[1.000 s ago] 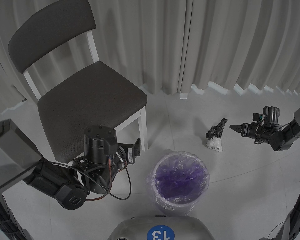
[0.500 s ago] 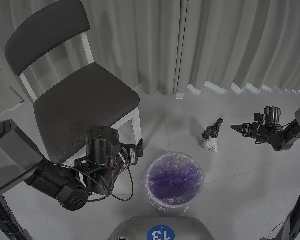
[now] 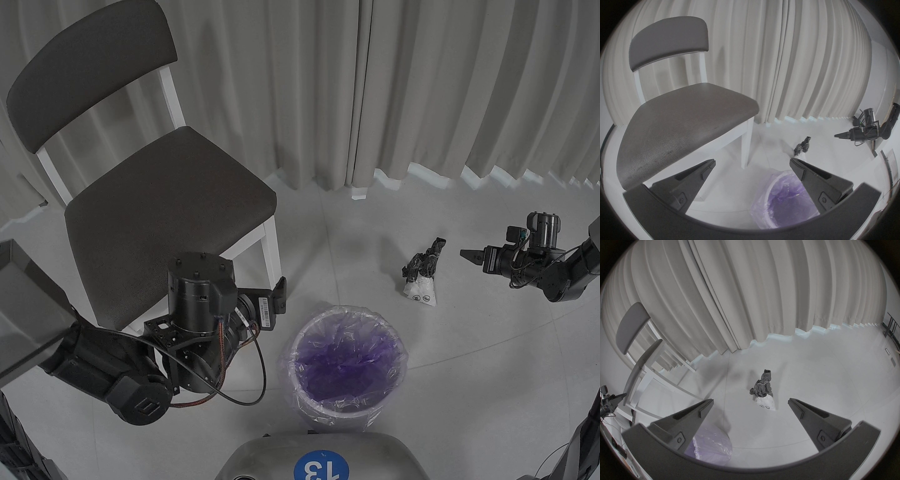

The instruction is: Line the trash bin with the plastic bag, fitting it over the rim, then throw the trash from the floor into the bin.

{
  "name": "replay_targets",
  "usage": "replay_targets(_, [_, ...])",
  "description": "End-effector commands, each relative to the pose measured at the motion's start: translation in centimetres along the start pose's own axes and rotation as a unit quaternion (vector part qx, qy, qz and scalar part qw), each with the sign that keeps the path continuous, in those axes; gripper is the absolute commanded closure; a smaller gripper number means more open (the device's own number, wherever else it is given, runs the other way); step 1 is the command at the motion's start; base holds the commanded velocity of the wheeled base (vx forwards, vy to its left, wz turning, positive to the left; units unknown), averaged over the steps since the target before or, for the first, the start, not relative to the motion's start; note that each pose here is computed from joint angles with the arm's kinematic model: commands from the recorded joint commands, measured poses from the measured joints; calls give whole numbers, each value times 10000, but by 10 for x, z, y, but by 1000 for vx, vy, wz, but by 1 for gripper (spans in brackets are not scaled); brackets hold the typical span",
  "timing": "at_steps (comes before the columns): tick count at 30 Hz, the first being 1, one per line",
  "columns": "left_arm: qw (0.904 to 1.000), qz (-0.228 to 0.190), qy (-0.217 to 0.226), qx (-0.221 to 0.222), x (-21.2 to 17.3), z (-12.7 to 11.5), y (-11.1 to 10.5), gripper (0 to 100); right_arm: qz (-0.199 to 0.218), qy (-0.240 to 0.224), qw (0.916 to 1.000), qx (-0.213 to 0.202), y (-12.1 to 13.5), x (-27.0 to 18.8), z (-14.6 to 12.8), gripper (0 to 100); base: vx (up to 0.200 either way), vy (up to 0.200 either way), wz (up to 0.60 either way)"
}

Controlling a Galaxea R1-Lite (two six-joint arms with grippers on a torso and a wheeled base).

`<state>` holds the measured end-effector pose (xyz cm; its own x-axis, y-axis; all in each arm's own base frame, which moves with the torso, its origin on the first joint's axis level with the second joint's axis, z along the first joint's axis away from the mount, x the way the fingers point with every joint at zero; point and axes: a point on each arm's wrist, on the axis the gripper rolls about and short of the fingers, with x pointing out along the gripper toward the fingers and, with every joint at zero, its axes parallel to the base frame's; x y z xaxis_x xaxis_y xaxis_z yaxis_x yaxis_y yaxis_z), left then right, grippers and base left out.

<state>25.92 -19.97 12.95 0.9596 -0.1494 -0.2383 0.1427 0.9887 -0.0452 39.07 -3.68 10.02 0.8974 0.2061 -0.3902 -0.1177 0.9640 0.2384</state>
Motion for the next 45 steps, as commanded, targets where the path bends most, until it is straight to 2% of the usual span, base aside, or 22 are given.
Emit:
replay_targets(1, [9997, 239, 55, 50, 9, -5, 4, 0, -8, 4, 10000, 5, -1, 0, 0, 0, 0, 0, 0])
replay_targets(3, [9993, 365, 65, 86, 11, -7, 3, 0, -21, -7, 10000, 9, -2, -1, 0, 0, 0, -100, 0])
replay_targets(11, [9992, 347, 107, 161, 11, -8, 5, 0, -41, -20, 10000, 15, -4, -1, 1, 0, 0, -200, 0])
replay_targets(21, [9998, 154, 50, 117, 6, -6, 1, 0, -90, 41, 9999, 57, -7, -2, 0, 0, 0, 0, 0])
replay_targets(26, [9999, 75, -118, -41, 4, 6, 4, 0, -99, 54, 9999, 65, -8, -1, 0, 0, 0, 0, 0])
replay_targets(31, [9989, 145, -387, -226, -2, 32, 18, 0, -93, 63, 9999, 64, -8, 1, -1, 0, 0, 0, 0])
replay_targets(35, [9991, 218, -258, -253, -5, 45, 22, 0, 6, 167, 9998, 84, 3, 12, -8, 0, 0, 0, 0])
replay_targets(37, [9984, 178, -206, -491, -5, 47, 18, 0, 97, 177, 9996, 198, 12, 19, -9, 0, 0, 0, 0])
replay_targets(39, [9974, 120, -177, -693, -6, 45, 14, 0, 97, 102, 9994, 318, 20, 28, -6, 0, 0, 0, 0])
replay_targets(45, [9957, 70, -241, -897, -15, 47, 17, 0, -7, -265, 9985, 470, 31, 70, 4, 0, 0, 0, 0])
